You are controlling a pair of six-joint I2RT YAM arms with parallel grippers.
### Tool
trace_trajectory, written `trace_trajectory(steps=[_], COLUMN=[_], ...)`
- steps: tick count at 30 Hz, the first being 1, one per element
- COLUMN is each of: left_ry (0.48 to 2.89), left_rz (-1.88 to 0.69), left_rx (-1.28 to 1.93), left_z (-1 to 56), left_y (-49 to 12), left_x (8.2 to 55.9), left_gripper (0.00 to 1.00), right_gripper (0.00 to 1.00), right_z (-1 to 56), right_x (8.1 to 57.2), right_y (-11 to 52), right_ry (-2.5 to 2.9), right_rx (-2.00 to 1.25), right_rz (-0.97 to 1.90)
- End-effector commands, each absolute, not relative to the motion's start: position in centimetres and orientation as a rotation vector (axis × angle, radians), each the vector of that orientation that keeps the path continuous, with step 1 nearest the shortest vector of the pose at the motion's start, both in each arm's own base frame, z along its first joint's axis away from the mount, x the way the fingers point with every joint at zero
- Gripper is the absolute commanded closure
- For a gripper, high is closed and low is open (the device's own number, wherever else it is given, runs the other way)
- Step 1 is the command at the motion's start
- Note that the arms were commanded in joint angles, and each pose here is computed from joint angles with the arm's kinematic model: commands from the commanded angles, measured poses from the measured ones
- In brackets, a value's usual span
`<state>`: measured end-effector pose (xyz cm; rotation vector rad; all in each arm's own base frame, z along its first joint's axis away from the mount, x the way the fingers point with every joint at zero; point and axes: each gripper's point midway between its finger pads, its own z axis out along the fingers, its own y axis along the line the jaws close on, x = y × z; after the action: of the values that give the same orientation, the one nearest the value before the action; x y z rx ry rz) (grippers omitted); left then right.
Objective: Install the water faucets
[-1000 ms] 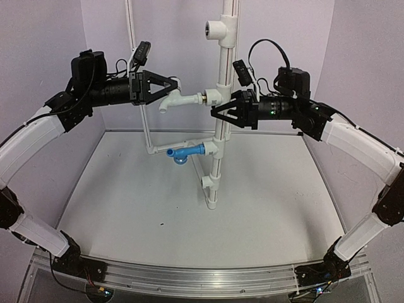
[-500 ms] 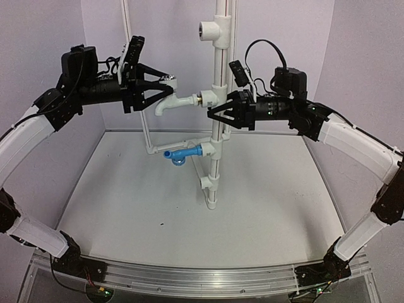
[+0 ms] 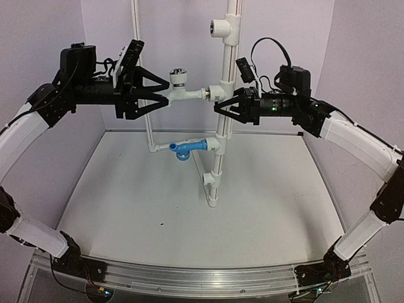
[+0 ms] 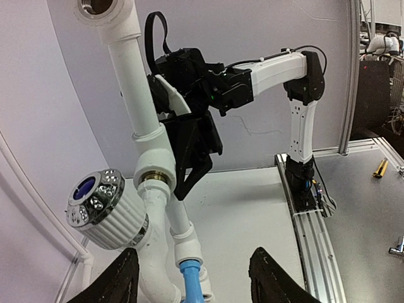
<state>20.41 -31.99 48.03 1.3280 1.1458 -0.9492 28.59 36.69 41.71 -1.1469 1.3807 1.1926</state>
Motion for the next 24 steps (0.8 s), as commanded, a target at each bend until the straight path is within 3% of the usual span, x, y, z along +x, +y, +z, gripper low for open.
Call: trace_trajectory(steps=[1, 7, 13, 17, 21, 24], left_ry=[1.091, 1.197, 1.212, 1.284, 1.461, 1.485], left_rz=[-0.984, -0.967, -1.002, -1.003, -0.975, -0.981], left_rx=[1.307, 1.080, 1.005, 0.833, 0.679, 0.659], left_z=[50.8, 53.4, 54.2, 55.7, 55.2, 54.7], left_y=[-31.7, -31.0, -30.4, -29.4, -28.5, -28.5], left_x=[18.9, 21.6, 21.4, 23.6, 27.5, 28.3], left_gripper=[0.41, 0.32, 0.30, 0.37, 0.54, 0.58], right_gripper=[1.00, 1.00, 1.00, 1.00, 1.00, 1.00], right_z=[42.9, 43.0, 42.8, 42.8, 43.0, 43.1], right_x=[28.7, 28.1, 28.0, 28.0, 27.7, 27.5], right_y=[36.4, 36.0, 35.8, 35.8, 35.7, 35.6], right_ry=[1.445, 1.417, 1.418, 1.422, 1.413, 1.410], right_rx=[-1.072, -1.098, -1.098, -1.095, -1.102, -1.104], right_rz=[1.263, 1.240, 1.232, 1.238, 1.240, 1.238])
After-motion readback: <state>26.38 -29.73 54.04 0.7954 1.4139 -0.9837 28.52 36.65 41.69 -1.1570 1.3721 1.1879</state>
